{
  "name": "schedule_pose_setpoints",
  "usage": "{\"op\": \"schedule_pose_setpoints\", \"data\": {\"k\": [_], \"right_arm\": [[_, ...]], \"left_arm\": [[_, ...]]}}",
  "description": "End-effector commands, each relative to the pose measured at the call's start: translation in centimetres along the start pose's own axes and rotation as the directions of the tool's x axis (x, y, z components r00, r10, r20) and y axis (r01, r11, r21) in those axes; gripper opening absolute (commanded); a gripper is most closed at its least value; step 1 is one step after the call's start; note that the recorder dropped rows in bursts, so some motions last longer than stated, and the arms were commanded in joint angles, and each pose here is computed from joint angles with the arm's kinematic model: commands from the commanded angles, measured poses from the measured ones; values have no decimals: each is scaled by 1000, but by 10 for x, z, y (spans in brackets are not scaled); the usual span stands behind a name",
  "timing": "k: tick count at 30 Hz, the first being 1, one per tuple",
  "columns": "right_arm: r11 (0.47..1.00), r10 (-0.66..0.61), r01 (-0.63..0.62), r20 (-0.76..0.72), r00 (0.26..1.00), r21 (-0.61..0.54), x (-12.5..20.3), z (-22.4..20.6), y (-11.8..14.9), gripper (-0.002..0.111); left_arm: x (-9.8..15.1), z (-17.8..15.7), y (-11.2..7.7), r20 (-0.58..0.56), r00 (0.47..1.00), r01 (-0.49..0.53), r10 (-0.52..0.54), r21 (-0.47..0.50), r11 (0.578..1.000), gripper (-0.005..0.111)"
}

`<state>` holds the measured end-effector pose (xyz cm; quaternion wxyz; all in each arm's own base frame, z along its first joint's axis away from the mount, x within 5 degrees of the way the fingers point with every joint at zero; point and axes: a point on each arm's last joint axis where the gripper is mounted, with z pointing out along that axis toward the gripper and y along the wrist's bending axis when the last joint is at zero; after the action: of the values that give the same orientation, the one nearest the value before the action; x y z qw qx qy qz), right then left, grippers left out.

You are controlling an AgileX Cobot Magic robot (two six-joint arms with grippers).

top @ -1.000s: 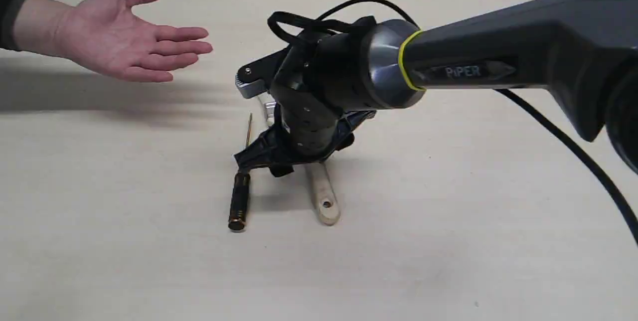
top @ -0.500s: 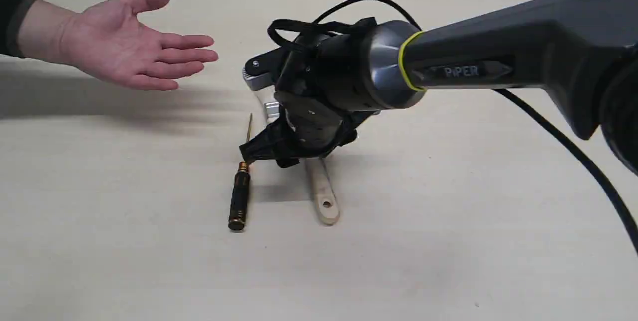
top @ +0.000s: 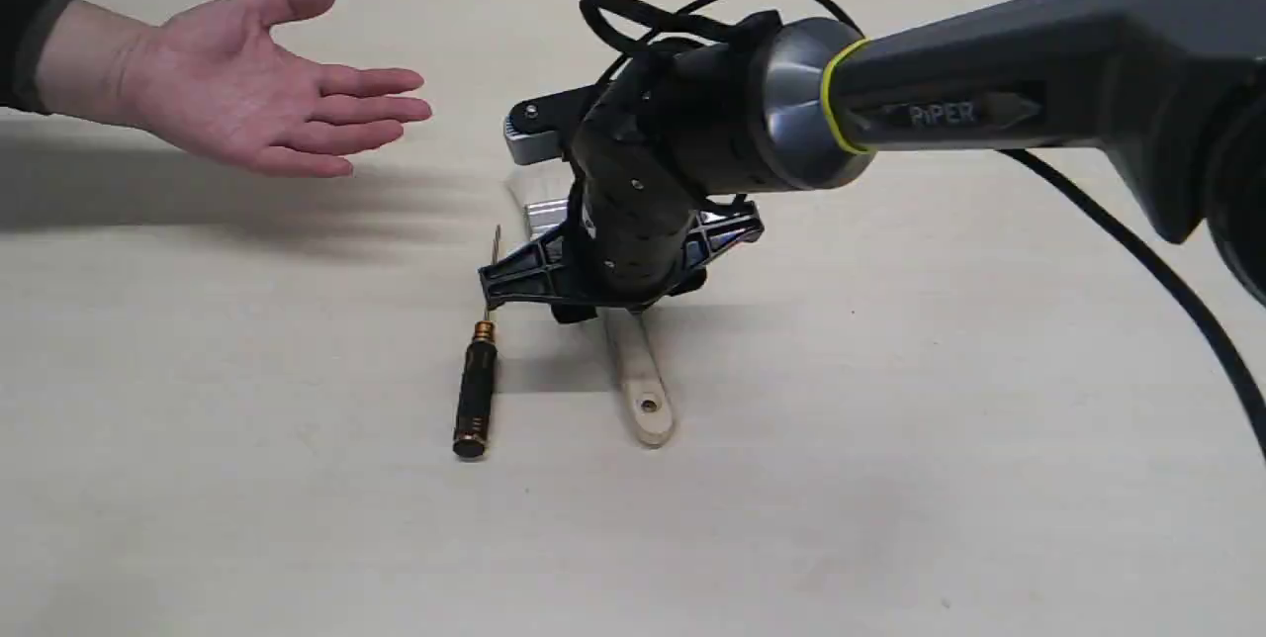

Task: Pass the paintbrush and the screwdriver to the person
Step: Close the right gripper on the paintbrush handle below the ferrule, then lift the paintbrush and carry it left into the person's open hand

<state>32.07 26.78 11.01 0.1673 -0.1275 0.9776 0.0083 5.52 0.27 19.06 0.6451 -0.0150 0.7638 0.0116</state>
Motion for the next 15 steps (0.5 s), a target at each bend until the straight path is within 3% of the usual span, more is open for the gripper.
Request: {"op": "schedule_pose_setpoints", "data": {"k": [1, 3, 9, 15], "right_arm": [[999, -26, 28, -59, 998, 31, 9, 11, -4, 48], [998, -32, 36, -86, 996, 48, 13, 19, -5, 43], [986, -145, 155, -147, 978, 64, 22, 37, -7, 6], [977, -202, 208, -111, 973, 47, 14, 20, -7, 4]], "left_arm": [[0, 0, -1, 6, 1000, 4, -4, 9, 1000, 0], [0, 0, -1, 6, 1000, 4, -4, 9, 1000, 0], [0, 0, -1, 6, 1000, 4, -4, 9, 1000, 0], [0, 0, -1, 6, 1000, 2, -2, 9, 1000, 0]]}}
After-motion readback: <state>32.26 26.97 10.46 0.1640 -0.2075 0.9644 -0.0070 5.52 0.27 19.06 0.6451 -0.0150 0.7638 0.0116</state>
